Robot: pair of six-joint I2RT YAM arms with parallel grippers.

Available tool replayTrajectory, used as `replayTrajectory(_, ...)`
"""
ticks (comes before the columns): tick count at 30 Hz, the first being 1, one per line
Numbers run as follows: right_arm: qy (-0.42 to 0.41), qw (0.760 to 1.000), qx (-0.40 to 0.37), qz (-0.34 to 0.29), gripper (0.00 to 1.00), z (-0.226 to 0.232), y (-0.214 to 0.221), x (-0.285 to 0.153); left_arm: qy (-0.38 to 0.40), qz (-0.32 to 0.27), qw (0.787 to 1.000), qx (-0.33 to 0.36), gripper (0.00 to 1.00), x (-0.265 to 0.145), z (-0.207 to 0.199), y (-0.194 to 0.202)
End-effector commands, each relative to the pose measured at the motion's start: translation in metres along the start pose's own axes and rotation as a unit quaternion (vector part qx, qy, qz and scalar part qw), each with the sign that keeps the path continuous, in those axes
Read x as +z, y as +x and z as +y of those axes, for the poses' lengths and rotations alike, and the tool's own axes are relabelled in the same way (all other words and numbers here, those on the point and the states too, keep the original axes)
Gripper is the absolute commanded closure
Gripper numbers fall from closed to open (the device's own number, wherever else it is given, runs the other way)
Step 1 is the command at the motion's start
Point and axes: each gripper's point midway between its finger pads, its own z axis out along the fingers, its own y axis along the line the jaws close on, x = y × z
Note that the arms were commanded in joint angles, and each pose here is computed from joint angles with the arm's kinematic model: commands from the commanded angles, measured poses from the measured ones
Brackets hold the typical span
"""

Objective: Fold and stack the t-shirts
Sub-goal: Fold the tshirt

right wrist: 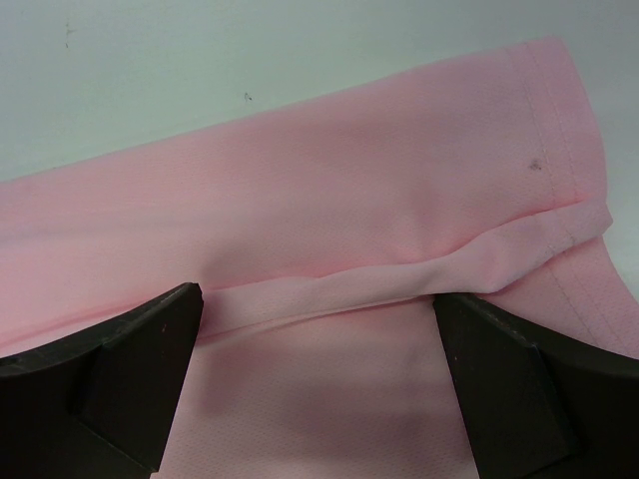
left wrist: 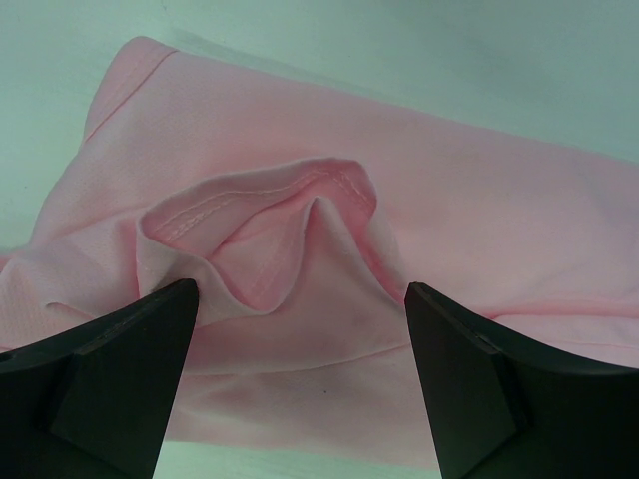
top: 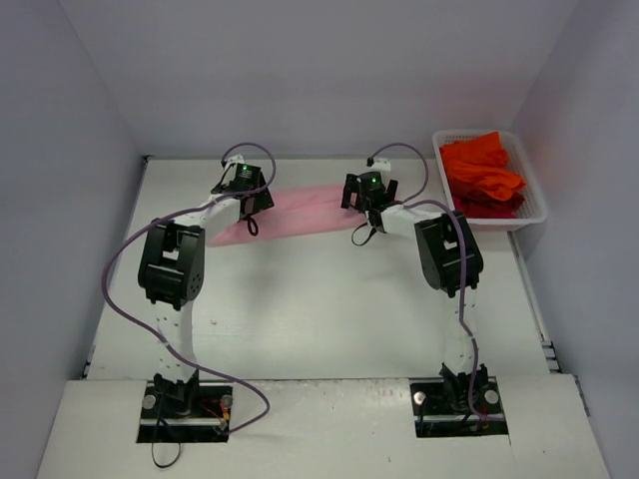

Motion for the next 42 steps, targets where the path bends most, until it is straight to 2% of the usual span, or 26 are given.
replayTrajectory(1, 0.015, 0.999, -0.005, 0.046, 0.0, -0.014, 0.021, -0.011, 0.013, -0.06, 0.998, -0.013, 0.19, -0.006, -0.008, -0.048)
replayTrajectory(17, 0.014, 0.999, -0.006, 0.046, 0.0, -0.013, 0.023, -0.011, 0.018, -0.084, 0.996, -0.018, 0.18, 0.005, -0.01, -0.081)
replayTrajectory(28, 0.013, 0.999, -0.006, 0.048, 0.0, -0.013, 0.024, -0.009, 0.022, -0.08, 0.996, -0.017, 0.19, 0.013, -0.013, -0.077)
replayTrajectory(42, 0.011, 0.998, -0.005, 0.054, 0.0, -0.014, 0.032, -0.011, 0.059, -0.099, 0.993, -0.027, 0.19, -0.038, -0.023, -0.094)
